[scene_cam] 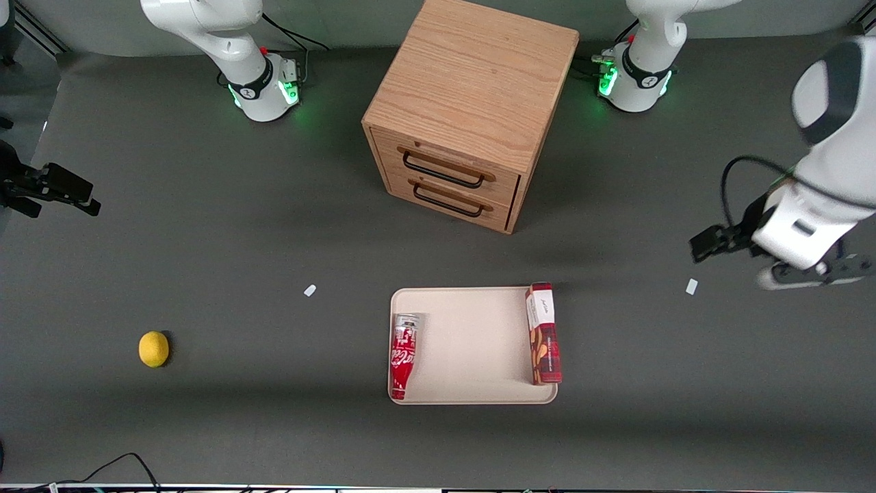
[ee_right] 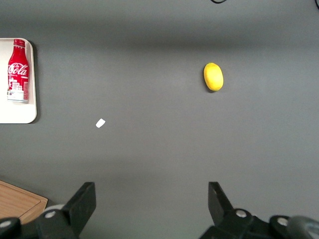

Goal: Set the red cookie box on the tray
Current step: 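Open the left gripper and raise it away from the tray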

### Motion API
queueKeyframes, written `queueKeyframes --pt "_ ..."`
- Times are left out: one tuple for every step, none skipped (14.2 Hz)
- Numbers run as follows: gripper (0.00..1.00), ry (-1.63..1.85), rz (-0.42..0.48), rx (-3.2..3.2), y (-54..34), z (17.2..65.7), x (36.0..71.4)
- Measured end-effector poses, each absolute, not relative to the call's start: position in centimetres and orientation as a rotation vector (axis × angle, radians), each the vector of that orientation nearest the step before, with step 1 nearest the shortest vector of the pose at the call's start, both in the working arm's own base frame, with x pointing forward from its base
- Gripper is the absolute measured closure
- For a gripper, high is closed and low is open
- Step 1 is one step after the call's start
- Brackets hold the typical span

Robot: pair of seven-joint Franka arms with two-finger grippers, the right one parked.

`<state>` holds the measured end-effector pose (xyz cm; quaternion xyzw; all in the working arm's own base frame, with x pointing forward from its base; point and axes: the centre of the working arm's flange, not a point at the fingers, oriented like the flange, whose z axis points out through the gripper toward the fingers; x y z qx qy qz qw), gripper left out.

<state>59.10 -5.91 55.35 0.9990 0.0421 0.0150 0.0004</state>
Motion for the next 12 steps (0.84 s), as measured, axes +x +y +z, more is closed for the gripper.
queueKeyframes --pt "0.00 0.101 0.031 3.150 -4.8 56.6 57.9" --pt "0.00 0.080 0.021 3.161 -3.7 58.0 56.6" --pt "0.00 0.066 0.016 3.169 -2.8 59.4 55.3" --pt "0.00 0.045 0.017 3.172 -2.4 60.6 54.2" --pt "0.00 0.014 0.020 3.163 -2.4 61.5 53.2" --pt "0.00 -0.016 0.021 3.149 -2.7 62.2 52.5" --pt "0.00 -0.034 0.023 3.141 -3.0 62.6 52.0" --pt "0.00 -0.044 0.029 3.139 -3.2 62.9 51.7" --pt "0.00 -0.049 0.030 3.138 -3.3 63.1 51.5" --pt "0.00 -0.053 0.025 3.138 -3.3 63.1 51.5" --pt "0.00 -0.058 0.017 3.137 -3.3 63.0 51.4" --pt "0.00 -0.063 0.010 3.137 -3.3 63.0 51.4"
